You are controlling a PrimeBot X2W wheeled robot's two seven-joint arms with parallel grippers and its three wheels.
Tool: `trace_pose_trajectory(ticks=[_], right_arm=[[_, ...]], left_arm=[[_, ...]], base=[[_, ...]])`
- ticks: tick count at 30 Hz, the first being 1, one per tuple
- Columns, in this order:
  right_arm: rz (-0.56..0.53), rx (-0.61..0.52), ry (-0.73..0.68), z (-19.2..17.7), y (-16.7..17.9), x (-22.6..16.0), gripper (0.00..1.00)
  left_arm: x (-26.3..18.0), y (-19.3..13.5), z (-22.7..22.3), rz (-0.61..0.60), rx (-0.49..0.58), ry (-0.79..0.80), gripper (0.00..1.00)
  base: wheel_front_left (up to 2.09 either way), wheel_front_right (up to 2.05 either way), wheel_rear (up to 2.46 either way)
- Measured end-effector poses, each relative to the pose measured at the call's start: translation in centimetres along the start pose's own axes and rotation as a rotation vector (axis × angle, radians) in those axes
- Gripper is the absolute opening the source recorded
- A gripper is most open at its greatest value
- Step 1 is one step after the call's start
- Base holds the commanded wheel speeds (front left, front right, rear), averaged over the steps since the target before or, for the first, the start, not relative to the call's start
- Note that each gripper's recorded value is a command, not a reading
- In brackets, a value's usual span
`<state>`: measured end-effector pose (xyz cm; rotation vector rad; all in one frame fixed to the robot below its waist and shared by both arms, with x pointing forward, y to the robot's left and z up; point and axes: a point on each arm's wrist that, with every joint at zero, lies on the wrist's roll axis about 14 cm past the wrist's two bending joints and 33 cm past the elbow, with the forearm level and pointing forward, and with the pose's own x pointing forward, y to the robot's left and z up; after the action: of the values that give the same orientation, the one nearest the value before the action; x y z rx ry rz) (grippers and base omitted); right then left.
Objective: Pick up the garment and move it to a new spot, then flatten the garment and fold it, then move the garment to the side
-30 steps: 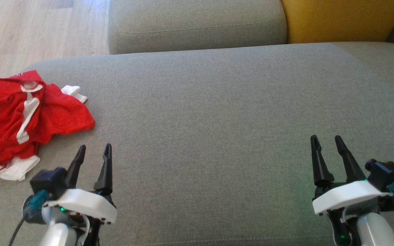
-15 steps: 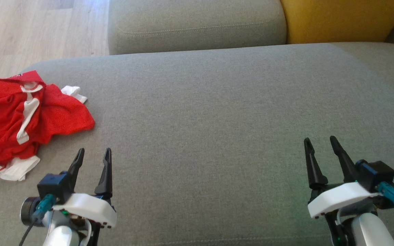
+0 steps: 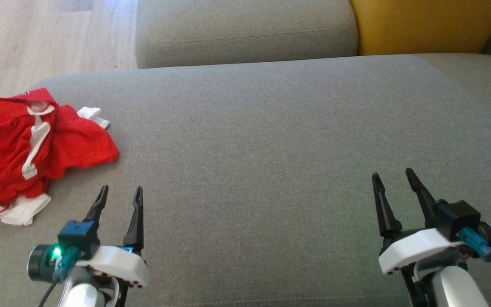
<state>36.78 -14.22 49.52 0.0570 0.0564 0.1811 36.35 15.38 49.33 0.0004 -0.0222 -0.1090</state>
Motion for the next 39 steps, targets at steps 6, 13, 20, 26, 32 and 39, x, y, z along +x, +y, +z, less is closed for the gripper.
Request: trace_pose_trajectory(ticks=[6, 13, 20, 26, 32, 39], right_arm=[[-0.003, -0.008, 0.002, -0.1, 0.0, 0.0, 1.00], [-0.014, 0.024, 0.013, -0.5, -0.2, -0.4, 1.00], [-0.020, 0.038, 0.008, -0.4, -0.4, -0.4, 1.00], [-0.020, 0.040, 0.001, -0.2, -0.4, -0.4, 1.00], [-0.023, 0.040, 0.000, -0.2, -0.5, -0.3, 1.00], [0.002, 0.027, -0.013, 0.3, 0.2, 0.4, 1.00]], left_arm=[[0.0, 0.4, -0.1, 0.016, 0.004, 0.003, 1.00], [0.0, 0.6, -0.3, 0.028, -0.014, 0.007, 1.00], [0.0, 0.4, -0.5, 0.024, -0.033, 0.012, 1.00], [-0.1, 0.7, -0.7, 0.037, -0.037, 0.018, 1.00], [-0.2, 0.9, -0.9, 0.047, -0.040, 0.026, 1.00], [-0.8, 1.8, -0.9, 0.071, -0.039, 0.026, 1.00]], base=[[0.00, 0.00, 0.00], [0.00, 0.00, 0.00], [0.00, 0.00, 0.00], [0.00, 0.00, 0.00], [0.00, 0.00, 0.00], [0.00, 0.00, 0.00]])
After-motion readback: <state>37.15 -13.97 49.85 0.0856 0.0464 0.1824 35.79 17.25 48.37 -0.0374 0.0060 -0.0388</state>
